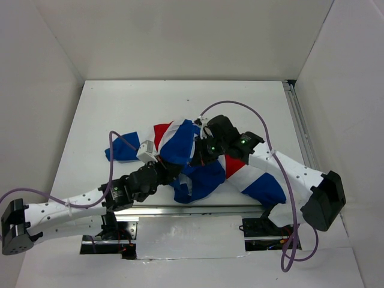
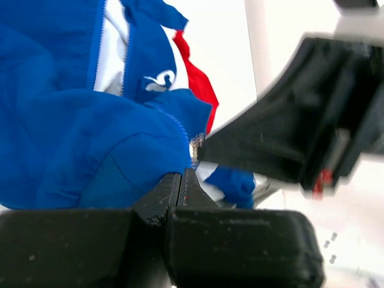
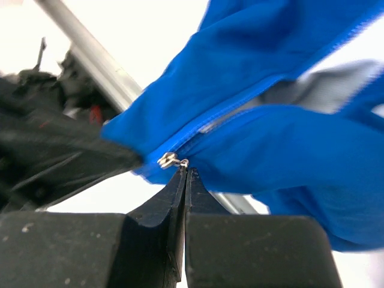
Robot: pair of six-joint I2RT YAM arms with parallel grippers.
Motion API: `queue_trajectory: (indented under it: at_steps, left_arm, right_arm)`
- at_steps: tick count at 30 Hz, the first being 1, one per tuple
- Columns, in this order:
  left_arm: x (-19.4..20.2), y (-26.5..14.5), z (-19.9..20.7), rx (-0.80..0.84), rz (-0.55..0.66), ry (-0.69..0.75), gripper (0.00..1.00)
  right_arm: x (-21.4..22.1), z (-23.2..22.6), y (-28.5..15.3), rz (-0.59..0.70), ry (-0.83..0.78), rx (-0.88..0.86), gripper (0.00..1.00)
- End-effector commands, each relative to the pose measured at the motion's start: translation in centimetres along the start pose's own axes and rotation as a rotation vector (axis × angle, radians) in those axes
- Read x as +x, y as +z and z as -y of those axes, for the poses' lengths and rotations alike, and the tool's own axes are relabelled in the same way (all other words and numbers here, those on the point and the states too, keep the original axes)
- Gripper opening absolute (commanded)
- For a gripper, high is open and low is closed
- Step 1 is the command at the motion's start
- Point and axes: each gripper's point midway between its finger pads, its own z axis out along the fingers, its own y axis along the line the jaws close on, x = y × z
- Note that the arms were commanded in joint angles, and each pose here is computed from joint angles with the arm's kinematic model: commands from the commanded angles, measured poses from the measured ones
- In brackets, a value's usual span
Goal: Zip up the jacket
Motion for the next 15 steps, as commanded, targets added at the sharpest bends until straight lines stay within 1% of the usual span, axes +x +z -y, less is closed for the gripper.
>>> queue_trajectory:
  at_steps: [1,2,4,5,7,8,10,11,15]
  left_arm:
    - [0.5,-1.5,1.2,0.111,-0.063,0.144,0.0]
    - [0.8,-1.6,0.8,0.105,-0.08,0.155,0.0]
    - [1.4,-2.2,0.7,0.121,-0.122,0.158,0.0]
    - [2.0,-2.4,0.0,0.111,-0.146,0.184,0.0]
    - [2.0,-2.9,0.8,0.174,-0.152,0.207,0.0]
    - [2.1,-3.3,1.8,0.239,-0.159,0.218,0.0]
    - [2.1,-4.0,2.5,0.288,-0.175,0.25,0.0]
    - [1.5,-4.6,3.1,0.313,-0.164,0.256,0.0]
    - [-0.1,-6.3,4.7,0.406,-0.118,0.282,0.0]
  right_arm:
    - [-3.1,4.0,-2.2,0.125,0.007,0.263,0.0]
    - [-4.0,4.4,-2.7,0.155,-0.005,0.308,0.0]
    - [-4.3,5.2,-2.9,0.161,-0.011,0.358,0.0]
    - [-4.8,5.5,-3.2,0.176,-0.018,0.386,0.0]
    - [-4.6,5.9,-2.4,0.15,-0.028,0.413,0.0]
    - [-4.8,6.5,-2.4,0.154,-0.034,0.448,0.0]
    - [-5.1,7.9,-1.8,0.145,-0.032,0.517,0.0]
    - [-5.3,9.6,-1.9,0.153,-0.028,0.611,0.0]
    - [-8.1,12.9,-3.3,0.263,0.014,0.789,0.0]
